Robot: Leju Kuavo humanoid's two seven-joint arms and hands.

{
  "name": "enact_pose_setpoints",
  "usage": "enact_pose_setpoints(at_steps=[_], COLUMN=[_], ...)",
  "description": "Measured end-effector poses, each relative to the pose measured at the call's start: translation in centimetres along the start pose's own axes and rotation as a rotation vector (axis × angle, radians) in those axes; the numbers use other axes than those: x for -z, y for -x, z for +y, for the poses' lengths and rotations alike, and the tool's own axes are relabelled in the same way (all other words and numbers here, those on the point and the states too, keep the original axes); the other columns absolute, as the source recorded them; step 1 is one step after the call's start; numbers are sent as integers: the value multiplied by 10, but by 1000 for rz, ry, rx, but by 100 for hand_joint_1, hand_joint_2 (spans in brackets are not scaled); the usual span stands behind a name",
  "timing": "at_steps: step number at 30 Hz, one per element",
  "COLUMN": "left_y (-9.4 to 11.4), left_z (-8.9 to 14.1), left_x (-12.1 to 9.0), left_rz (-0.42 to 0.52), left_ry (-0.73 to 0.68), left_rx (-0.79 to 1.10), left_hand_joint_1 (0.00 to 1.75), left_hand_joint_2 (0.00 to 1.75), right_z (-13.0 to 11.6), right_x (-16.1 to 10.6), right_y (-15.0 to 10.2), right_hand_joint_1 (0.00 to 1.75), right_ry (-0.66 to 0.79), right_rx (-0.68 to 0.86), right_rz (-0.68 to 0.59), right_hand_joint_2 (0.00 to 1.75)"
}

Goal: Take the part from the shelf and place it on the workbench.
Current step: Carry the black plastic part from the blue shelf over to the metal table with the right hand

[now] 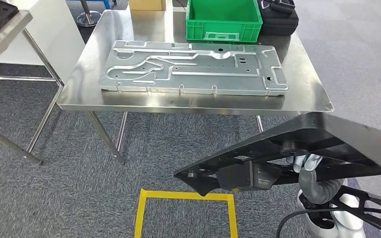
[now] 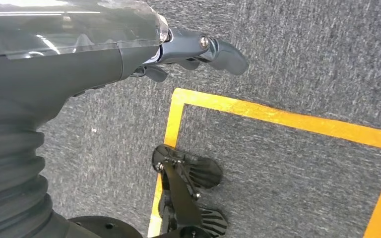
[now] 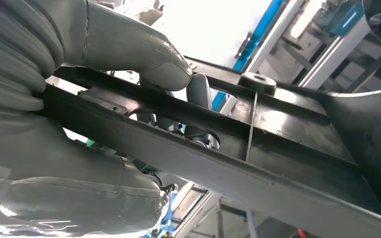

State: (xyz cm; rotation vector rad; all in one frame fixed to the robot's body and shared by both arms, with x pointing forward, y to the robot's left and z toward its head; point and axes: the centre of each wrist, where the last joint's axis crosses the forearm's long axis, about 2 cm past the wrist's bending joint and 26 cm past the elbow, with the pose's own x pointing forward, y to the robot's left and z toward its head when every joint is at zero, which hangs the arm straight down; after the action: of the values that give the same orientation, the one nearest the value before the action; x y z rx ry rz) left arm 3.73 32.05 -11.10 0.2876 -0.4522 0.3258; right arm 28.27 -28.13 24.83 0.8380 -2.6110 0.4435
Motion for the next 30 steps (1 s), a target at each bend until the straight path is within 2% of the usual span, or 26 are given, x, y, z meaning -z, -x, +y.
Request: enact_pose_setpoints(at_steps=[30], left_y=[-1], left_z=[1], left_x=[1], left_rz=[-4], left_ry=[-9], left_rx=[-1], left_hand_joint_1=[0], left_hand_joint_2=[175], right_z=[-2], right_x=[5], right_y=[-4], right_hand_joint_1=[155], right_ry=[-7], right_rx=[-16], right_rz=[-27], right_hand_joint_2=[175])
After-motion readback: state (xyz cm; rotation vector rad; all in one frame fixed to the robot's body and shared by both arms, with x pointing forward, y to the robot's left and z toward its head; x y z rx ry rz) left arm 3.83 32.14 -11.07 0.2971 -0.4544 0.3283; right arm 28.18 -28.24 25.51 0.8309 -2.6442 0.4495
